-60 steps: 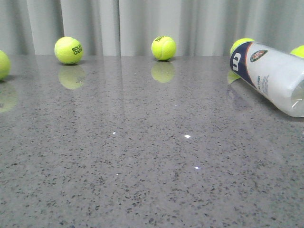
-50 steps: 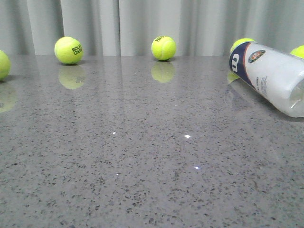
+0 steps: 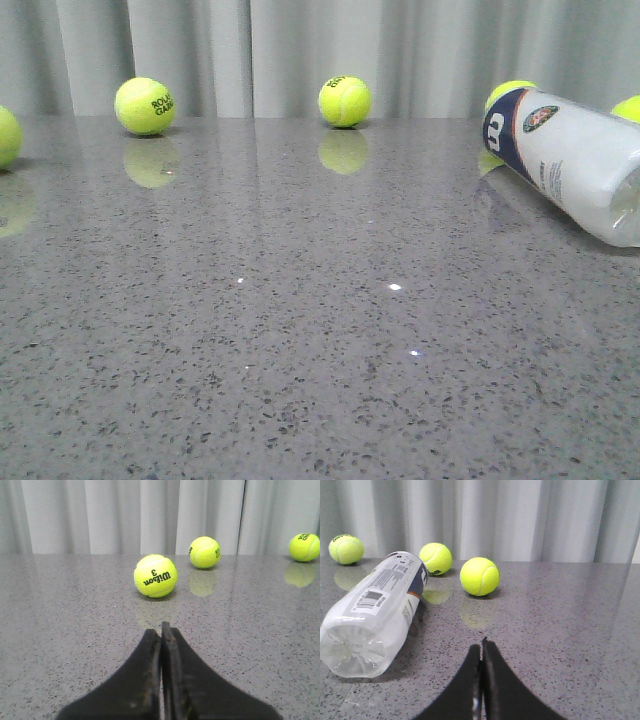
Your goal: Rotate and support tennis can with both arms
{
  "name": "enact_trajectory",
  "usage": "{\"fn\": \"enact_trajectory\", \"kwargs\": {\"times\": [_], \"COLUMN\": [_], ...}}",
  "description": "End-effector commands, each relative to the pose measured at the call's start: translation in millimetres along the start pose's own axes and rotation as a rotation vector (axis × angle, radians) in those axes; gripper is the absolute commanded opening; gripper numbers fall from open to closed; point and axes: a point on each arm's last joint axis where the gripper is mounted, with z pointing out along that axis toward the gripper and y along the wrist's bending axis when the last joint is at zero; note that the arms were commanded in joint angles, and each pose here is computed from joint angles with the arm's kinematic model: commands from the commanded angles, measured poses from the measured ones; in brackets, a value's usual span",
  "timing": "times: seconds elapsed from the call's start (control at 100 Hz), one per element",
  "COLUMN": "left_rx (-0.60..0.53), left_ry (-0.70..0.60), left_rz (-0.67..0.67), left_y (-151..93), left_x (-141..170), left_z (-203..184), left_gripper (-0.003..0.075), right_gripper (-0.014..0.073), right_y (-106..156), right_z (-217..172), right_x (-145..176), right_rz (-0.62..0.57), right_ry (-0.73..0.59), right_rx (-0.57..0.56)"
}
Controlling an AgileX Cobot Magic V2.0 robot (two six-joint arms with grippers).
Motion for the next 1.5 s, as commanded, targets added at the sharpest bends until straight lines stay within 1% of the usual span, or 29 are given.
{"fn": "enact_trajectory", "kwargs": {"times": [0.0,0.1,0.2,0.32,0.53,0.67,0.78,0.94,1.07,1.28,1.37,1.42,1.49], "left_rx": [-0.004,-0.004,-0.004,-0.004,-0.004,-0.004,-0.004,-0.004,-0.004,-0.004,-0.004,-0.004,-0.004], "left_ry": [-0.061,-0.061,-0.061,-0.061,-0.061,-0.061,-0.061,-0.061,-0.061,-0.061,-0.061,-0.061,-0.061], "left_rz": [-0.011,-0.011,-0.011,-0.011,-0.011,-0.011,-0.011,-0.011,-0.011,-0.011,-0.011,-0.011,-0.011], "left_y": [0.1,0.1,0.1,0.1,0.1,0.1,0.1,0.1,0.1,0.1,0.1,0.1,0.1], "left_x": [6.3,6.3,6.3,6.3,6.3,6.3,6.3,6.3,6.3,6.3,6.3,6.3,6.3], "left_z": [-0.3,-0.3,-0.3,-0.3,-0.3,-0.3,-0.3,-0.3,-0.3,-0.3,-0.3,-0.3,-0.3], "left_gripper": [-0.0018,-0.0018,-0.0019,-0.0019,-0.0019,-0.0019,-0.0019,-0.0019,-0.0018,-0.0019,-0.0018,-0.0019,-0.0018], "right_gripper": [-0.0067,-0.0067,-0.0067,-0.0067,-0.0067,-0.0067,-0.0067,-0.0067,-0.0067,-0.0061,0.0004,0.0075,0.0213], "right_y": [0.8,0.7,-0.4,-2.1,-4.9,-5.7,-6.3,-5.5,-4.6,-3.4,0.9,4.5,10.4], "right_z": [-1.7,-2.0,-3.5,-7.0,-6.4,5.0,15.7,31.7,43.0,69.6,86.0,95.4,108.4], "right_x": [-7.4,-9.3,-17.2,-37.4,-74.9,-98.1,-110.0,-124.0,-134.2,-151.2,-157.0,-162.6,-168.0], "right_rz": [-0.018,-0.018,-0.018,-0.016,-0.011,-0.012,-0.011,-0.001,0.010,0.017,0.008,0.014,0.024], "right_ry": [-0.094,-0.091,-0.055,-0.004,0.143,0.221,0.297,0.325,0.317,0.413,0.470,0.491,0.520], "right_rx": [-0.006,-0.004,0.010,0.031,0.068,0.080,0.089,0.085,0.077,0.071,0.035,0.010,-0.026]}}
